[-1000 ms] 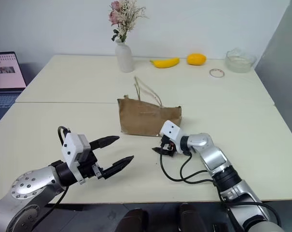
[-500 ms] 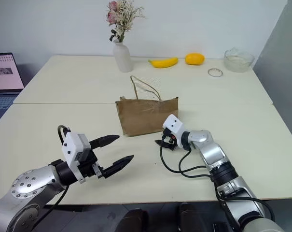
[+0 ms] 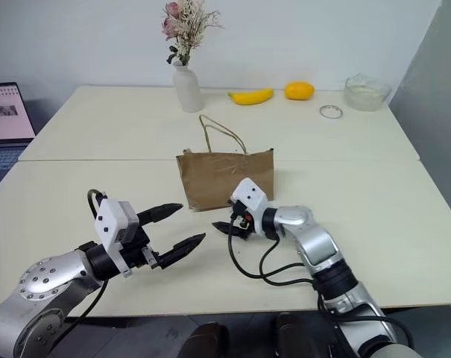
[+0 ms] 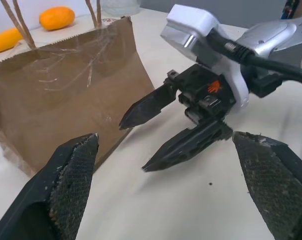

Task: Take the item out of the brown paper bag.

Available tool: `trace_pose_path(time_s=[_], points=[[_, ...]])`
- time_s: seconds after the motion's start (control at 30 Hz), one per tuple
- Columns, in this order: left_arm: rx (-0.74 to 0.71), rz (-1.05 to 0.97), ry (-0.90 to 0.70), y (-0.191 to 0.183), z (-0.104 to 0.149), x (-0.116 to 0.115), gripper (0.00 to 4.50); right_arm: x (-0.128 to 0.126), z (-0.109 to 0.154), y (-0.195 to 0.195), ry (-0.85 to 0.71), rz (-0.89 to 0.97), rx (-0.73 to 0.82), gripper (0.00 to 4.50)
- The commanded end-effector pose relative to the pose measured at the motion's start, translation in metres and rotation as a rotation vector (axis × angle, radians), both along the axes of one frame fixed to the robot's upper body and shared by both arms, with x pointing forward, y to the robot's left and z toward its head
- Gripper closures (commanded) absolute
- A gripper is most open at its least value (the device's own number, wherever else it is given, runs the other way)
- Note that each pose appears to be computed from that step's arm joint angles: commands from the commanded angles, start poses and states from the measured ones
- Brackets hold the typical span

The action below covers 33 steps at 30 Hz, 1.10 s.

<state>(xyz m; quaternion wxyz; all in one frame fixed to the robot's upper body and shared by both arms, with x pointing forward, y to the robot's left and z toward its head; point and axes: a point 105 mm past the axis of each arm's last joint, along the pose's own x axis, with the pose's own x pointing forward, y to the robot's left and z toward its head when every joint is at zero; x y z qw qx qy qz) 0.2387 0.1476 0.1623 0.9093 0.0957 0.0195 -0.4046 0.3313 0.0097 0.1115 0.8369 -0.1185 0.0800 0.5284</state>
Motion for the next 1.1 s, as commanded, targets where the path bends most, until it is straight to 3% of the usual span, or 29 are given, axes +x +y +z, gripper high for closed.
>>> trace_pose_path(time_s=[0.03,0.83,1.1], points=[[0.007,0.005,-0.047,0.001,0.008,-0.001,0.00,0.006,0.008,0.007,-0.041,-0.013,0.007,0.81],[0.013,0.016,-0.057,0.002,0.009,-0.002,0.00,0.050,0.006,0.022,-0.148,-0.135,-0.020,0.81],[0.008,0.013,-0.058,0.001,0.010,-0.002,0.00,0.034,0.017,0.020,-0.186,-0.037,-0.009,0.81]])
